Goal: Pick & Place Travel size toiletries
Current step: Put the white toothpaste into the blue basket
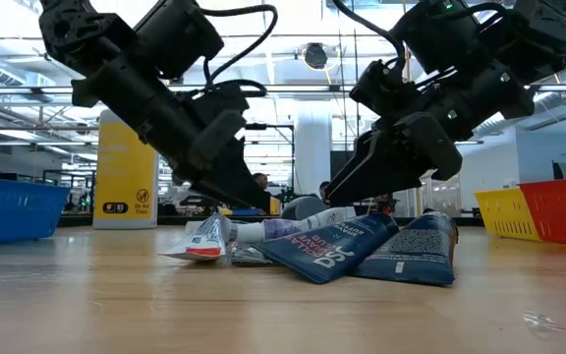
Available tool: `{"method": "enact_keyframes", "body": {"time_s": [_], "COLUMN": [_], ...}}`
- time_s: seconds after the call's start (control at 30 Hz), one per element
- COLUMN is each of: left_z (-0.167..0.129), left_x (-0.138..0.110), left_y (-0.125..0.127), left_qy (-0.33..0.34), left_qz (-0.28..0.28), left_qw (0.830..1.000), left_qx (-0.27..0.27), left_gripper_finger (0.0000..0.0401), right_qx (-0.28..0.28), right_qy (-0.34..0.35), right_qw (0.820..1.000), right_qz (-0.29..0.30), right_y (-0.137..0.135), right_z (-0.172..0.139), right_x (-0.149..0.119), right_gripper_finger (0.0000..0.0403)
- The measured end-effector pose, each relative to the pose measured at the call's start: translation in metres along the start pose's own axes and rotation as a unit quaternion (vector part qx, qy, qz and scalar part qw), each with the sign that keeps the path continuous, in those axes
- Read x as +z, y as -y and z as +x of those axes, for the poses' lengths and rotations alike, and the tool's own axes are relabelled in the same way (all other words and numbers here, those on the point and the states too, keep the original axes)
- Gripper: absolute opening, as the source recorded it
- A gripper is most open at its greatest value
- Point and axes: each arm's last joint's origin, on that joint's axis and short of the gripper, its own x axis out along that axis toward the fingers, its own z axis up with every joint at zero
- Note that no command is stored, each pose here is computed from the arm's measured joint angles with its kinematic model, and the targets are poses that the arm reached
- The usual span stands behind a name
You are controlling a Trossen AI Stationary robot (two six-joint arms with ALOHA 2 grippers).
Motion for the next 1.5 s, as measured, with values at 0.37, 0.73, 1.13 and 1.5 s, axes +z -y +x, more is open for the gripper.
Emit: {"method": "enact_keyframes", "body": {"time_s": [0.37,0.73,1.13,1.5], "left_z": [0.004,0.021,0.022,0.023], "left_x": [-0.010,-0.025,-0.026,-0.027], "left_y": [-0.002,0.000,0.000,0.000], "left_qy": [-0.033,-0.043,-0.052,-0.067], "left_qz": [-0.009,-0.014,0.008,0.022], "left_qw": [0.999,0.999,0.999,0.997], "left_qx": [0.013,0.010,-0.005,-0.025], "left_gripper_finger": [0.0239,0.0239,0.0239,0.0175], "right_qx": [0.000,0.000,0.000,0.000], "right_qy": [0.003,0.004,0.004,0.007], "right_qw": [1.000,1.000,1.000,1.000], "right_qz": [0.001,0.005,0.002,0.006], "right_y": [0.000,0.000,0.000,0.000], "right_z": [0.000,0.000,0.000,0.000], "right_x": [0.001,0.001,0.001,0.001], "right_gripper_finger": [0.0242,0.0242,0.0242,0.0242]}}
